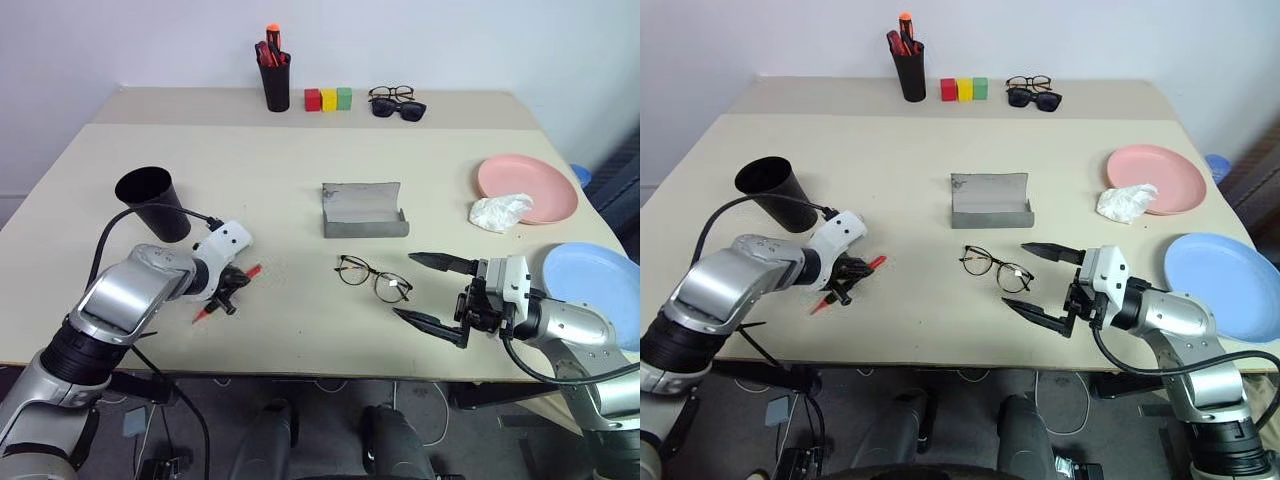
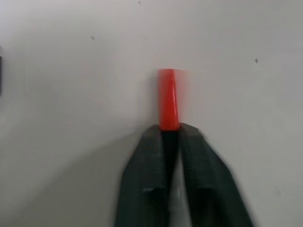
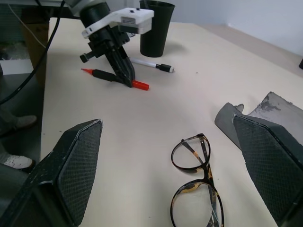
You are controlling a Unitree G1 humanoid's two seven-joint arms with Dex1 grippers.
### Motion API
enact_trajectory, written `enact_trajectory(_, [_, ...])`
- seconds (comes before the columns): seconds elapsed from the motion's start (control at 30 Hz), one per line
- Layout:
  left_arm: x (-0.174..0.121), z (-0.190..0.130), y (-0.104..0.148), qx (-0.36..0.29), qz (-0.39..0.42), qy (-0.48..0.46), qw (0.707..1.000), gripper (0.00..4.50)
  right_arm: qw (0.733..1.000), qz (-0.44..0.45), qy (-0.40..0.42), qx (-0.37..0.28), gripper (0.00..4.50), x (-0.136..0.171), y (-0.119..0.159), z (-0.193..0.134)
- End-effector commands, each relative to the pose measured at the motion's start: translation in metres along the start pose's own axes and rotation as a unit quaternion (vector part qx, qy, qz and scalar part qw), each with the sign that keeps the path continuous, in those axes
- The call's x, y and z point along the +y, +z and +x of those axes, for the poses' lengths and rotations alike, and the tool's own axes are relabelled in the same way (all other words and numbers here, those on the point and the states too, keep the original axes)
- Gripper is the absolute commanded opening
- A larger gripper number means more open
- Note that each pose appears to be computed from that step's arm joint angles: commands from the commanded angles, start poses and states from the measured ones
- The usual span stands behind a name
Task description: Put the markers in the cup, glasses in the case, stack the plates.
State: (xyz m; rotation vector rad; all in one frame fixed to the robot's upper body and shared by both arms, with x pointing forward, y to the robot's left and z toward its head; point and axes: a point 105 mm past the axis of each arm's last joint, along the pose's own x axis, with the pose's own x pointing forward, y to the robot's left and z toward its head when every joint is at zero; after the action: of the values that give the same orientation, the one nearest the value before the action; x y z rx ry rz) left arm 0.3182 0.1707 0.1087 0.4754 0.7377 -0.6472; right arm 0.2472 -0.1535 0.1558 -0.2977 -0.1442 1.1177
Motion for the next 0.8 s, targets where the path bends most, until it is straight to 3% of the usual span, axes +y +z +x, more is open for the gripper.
enact_trajectory(0.03, [0.0,0.007,-0.014,0.03,-0.012,0.0,0.999,0.03,1.0,-0.021,-0.001,-0.014,4.5,0.001,0.011,0.0])
enact_trajectory(0.13, [-0.001,0.004,-0.005,0.002,0.002,0.006,1.0,0.03,1.0,-0.02,-0.003,-0.014,4.5,0.001,0.01,0.001])
enact_trajectory(0.2, [-0.003,-0.007,0.031,-0.109,0.05,0.019,0.993,0.03,1.0,-0.021,-0.005,-0.016,4.5,-0.002,0.011,0.003])
enact_trajectory(0.23, [0.002,-0.019,0.058,-0.195,0.081,0.062,0.976,0.03,1.0,-0.022,-0.004,-0.019,4.5,-0.003,0.011,0.004])
enact_trajectory(0.3, [0.016,-0.048,0.095,-0.328,0.11,0.166,0.923,0.03,0.999,-0.022,-0.001,-0.025,4.5,-0.005,0.013,0.006])
enact_trajectory(0.33, [0.024,-0.068,0.111,-0.405,0.09,0.218,0.884,0.03,0.999,-0.02,-0.002,-0.032,4.5,-0.006,0.015,0.008])
enact_trajectory(0.43, [0.06,-0.116,0.127,-0.515,-0.005,0.378,0.769,0.03,0.998,-0.022,0.013,-0.065,4.5,-0.01,0.026,0.019])
enact_trajectory(0.53, [0.08,-0.13,0.128,-0.534,-0.03,0.454,0.713,0.03,0.994,-0.023,0.031,-0.099,4.5,-0.012,0.038,0.032])
enact_trajectory(0.63, [0.098,-0.136,0.119,-0.517,-0.046,0.522,0.677,0.03,0.989,-0.026,0.047,-0.139,4.5,-0.016,0.052,0.048])
enact_trajectory(0.8, [0.11,-0.143,0.109,-0.5,-0.055,0.582,0.64,0.03,0.983,-0.037,0.058,-0.172,4.5,-0.023,0.066,0.068])
